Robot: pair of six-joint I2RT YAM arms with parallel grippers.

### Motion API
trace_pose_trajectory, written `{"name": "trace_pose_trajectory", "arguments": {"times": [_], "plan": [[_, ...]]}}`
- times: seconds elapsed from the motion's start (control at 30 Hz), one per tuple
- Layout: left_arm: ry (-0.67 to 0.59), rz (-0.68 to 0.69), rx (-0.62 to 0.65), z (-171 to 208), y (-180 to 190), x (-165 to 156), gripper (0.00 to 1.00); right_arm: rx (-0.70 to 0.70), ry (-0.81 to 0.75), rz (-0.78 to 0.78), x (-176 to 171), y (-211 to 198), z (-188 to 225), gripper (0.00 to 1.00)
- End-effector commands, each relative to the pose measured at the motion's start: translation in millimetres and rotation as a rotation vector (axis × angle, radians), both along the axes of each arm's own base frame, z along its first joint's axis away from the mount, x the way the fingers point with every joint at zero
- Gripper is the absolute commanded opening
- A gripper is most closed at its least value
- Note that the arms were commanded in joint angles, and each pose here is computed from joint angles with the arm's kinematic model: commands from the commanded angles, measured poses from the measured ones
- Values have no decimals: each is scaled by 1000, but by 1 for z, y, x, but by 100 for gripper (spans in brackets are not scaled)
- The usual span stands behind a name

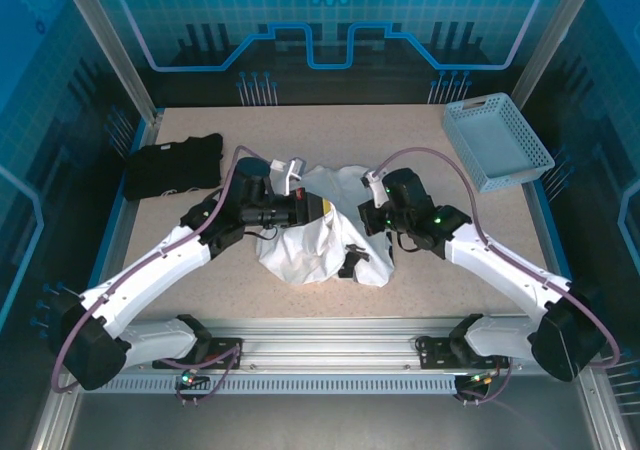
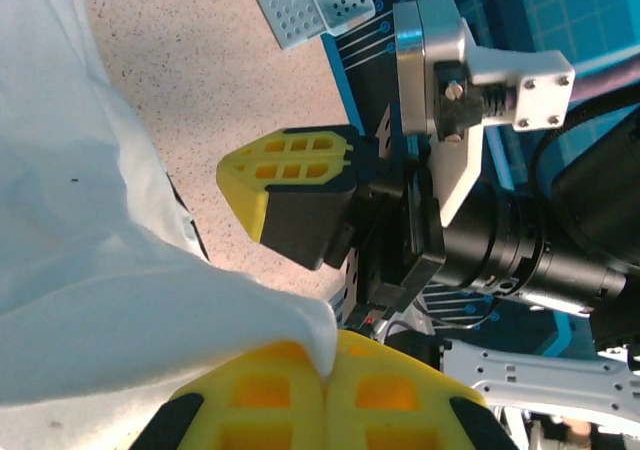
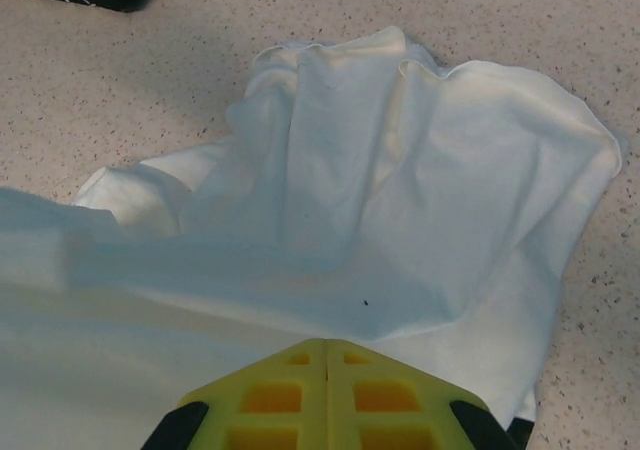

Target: Fold the inside-out t-shirt

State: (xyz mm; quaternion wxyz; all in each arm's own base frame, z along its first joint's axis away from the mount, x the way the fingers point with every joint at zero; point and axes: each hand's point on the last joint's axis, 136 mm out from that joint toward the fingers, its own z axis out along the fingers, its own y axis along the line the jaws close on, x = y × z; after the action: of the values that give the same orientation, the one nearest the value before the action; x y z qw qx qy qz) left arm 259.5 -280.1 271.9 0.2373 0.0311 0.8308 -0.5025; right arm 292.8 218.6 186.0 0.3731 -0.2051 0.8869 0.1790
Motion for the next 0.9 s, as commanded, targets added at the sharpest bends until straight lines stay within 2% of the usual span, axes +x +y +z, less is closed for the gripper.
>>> {"name": "trace_pose_trajectory", "arguments": {"times": [0.0,0.07,0.13,0.27,0.33,0.43,0.57,0.77,0.87], "plan": [[10,77,-50,6,6,8,0,23,-21,100,-29,0,13,15],[19,88,-38,2,7,9,0,70,-82,205,-52,9,22,26],[28,90,-18,0,8,8,0,115,-146,313,-73,27,38,33],[34,96,6,-6,11,7,0,239,-172,500,-106,77,49,35],[34,94,2,-6,11,7,0,264,-165,548,-111,99,44,35],[31,88,-9,-4,10,5,0,269,-170,510,-97,111,34,32],[25,86,-9,-2,12,3,0,256,-211,367,-64,95,24,29],[27,66,-16,-1,10,1,0,268,-225,272,-39,82,22,29],[28,63,-16,-2,9,0,0,276,-237,265,-36,81,26,32]]}}
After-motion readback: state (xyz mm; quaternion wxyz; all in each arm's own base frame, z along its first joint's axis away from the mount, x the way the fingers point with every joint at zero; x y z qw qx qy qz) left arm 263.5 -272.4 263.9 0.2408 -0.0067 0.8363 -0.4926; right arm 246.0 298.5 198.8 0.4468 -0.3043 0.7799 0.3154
